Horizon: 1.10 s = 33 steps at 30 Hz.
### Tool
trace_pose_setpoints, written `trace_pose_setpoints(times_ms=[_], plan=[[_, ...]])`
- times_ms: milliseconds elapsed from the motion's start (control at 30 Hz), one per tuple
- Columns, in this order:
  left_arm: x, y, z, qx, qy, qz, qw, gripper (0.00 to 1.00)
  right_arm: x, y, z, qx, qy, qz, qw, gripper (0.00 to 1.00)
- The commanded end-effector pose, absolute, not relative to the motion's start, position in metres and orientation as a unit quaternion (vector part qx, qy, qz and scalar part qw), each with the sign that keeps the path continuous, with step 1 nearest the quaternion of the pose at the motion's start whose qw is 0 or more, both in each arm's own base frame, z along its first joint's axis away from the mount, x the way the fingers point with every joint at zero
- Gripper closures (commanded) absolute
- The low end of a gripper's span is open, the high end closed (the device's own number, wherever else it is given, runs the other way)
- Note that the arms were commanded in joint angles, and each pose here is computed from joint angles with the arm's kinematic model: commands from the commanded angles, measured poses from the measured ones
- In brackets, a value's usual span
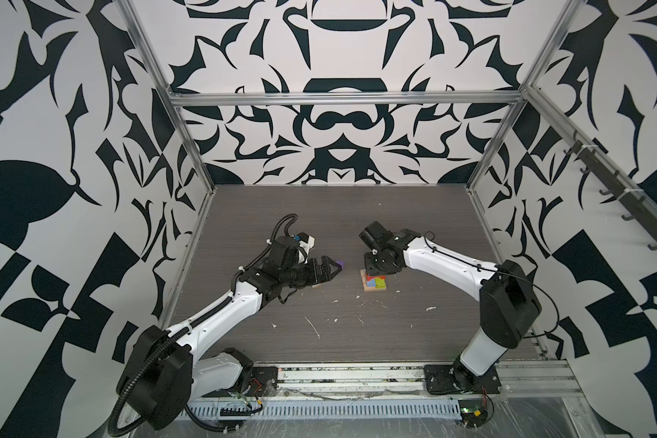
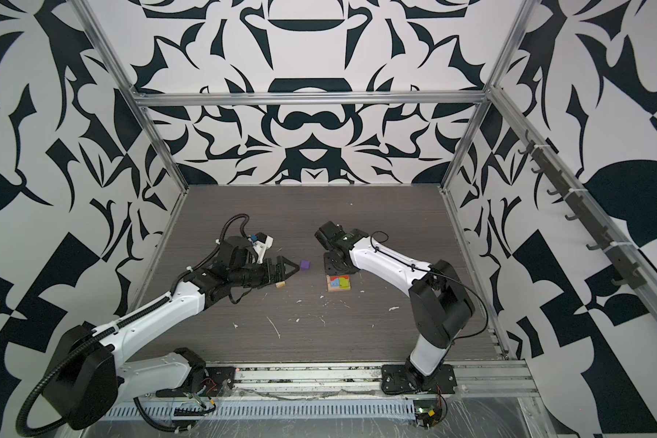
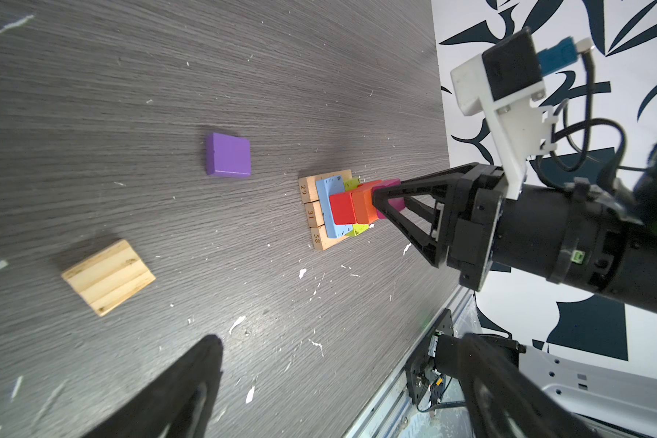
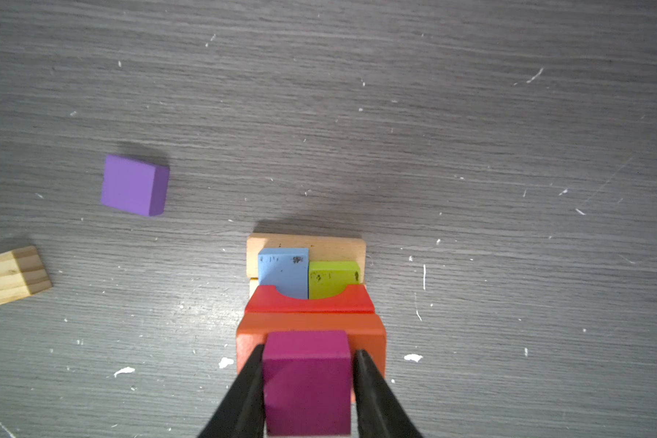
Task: Build the wood block tower
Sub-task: 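Lower the magenta cube onto the orange block with the right gripper, then open the right gripper to release the magenta cube and lift away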
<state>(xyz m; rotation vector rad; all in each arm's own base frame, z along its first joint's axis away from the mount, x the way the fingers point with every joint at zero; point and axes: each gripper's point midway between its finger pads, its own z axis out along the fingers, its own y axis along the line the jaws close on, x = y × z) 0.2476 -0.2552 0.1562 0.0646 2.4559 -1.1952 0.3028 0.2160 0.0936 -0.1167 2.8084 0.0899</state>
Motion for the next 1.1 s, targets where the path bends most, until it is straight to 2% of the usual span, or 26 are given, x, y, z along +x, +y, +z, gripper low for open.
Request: trace_pose_setpoints(times_ms=[0, 633, 1067], plan=[[0.244, -0.256, 0.156, 0.028, 0.878, -0.433, 0.204, 0.00, 0.303, 0.216, 0.110, -0.030, 0.982, 0.047, 0.180, 0.59], [0.244, -0.255, 0.157, 0.027, 0.878, -0.433, 0.204, 0.00, 0.303, 0.218, 0.118, -0.028, 0.979, 0.059, 0.191, 0.58], [0.246, -0.254, 0.149, 0.018, 0.884, -0.422, 0.199, 0.00, 0.308, 0.207, 0.139, -0.033, 0.971, 0.038, 0.232, 0.50]])
